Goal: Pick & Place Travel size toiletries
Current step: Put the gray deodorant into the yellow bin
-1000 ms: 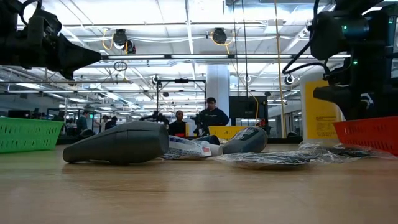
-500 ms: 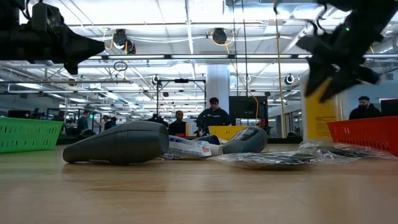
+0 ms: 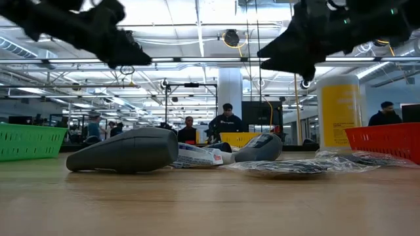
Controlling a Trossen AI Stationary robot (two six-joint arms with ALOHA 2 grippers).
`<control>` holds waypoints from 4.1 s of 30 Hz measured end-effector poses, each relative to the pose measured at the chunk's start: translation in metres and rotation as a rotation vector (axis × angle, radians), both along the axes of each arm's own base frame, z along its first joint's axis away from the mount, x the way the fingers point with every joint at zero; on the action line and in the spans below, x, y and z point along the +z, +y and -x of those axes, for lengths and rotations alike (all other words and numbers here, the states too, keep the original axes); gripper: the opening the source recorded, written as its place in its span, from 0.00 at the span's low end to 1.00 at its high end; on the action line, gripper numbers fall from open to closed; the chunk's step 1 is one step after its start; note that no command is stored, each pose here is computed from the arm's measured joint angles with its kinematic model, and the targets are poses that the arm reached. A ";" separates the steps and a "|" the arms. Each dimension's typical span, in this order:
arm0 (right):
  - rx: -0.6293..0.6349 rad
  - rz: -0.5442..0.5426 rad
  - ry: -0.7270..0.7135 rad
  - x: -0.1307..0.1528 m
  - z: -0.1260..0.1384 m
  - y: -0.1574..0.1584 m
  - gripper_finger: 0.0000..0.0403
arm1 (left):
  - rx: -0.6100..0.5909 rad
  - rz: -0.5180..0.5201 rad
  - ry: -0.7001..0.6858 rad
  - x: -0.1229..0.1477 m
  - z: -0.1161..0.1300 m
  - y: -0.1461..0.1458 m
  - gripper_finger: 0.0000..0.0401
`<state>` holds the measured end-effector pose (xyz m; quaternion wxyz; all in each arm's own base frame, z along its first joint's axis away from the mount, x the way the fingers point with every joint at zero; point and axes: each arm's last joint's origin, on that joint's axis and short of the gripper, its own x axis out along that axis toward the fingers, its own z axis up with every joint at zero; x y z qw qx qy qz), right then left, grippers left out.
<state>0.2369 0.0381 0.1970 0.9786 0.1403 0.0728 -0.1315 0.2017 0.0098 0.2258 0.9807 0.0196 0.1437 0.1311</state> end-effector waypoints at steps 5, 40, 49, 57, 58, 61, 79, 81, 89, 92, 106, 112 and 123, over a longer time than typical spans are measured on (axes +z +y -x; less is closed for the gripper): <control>0.072 -0.085 -0.066 -0.037 0.004 0.001 0.40 | 0.000 0.002 0.152 0.004 -0.038 0.000 0.09; 0.138 0.049 0.137 -0.085 -0.013 0.007 0.40 | 0.058 0.204 0.225 -0.022 -0.117 0.005 0.55; 0.092 0.077 0.272 -0.061 -0.016 0.006 0.40 | 0.082 0.234 0.254 -0.044 -0.127 -0.002 0.52; 0.204 0.039 0.366 -0.050 -0.018 0.009 0.58 | -0.035 0.269 0.223 -0.057 -0.139 -0.010 0.52; 0.213 0.027 0.367 -0.050 -0.018 0.010 0.62 | -0.054 0.263 0.232 -0.061 -0.139 -0.013 0.52; 0.216 0.022 0.368 -0.050 -0.017 0.012 0.71 | -0.107 0.230 0.229 -0.064 -0.142 -0.024 0.52; 0.359 0.035 0.357 -0.055 -0.022 0.016 0.79 | -0.154 0.269 0.174 -0.069 -0.147 -0.050 0.52; 0.392 0.025 0.352 -0.054 -0.023 0.012 0.82 | -0.136 0.294 0.207 -0.069 -0.144 -0.049 0.52; 0.507 0.129 0.389 -0.065 -0.028 -0.008 0.88 | -0.087 0.351 0.252 -0.062 -0.136 -0.048 0.52; 0.557 0.160 0.364 -0.063 -0.030 -0.018 0.87 | -0.079 0.368 0.243 -0.057 -0.134 -0.048 0.52; 0.728 0.294 0.351 -0.081 -0.059 -0.025 0.87 | 0.033 0.391 0.335 -0.059 -0.120 -0.059 0.52; 0.741 0.294 0.433 -0.091 -0.056 -0.025 0.85 | 0.047 0.368 0.357 -0.061 -0.116 -0.072 0.52; 0.591 0.235 0.495 -0.093 -0.055 -0.028 0.57 | 0.099 0.299 0.440 -0.067 -0.107 -0.077 0.52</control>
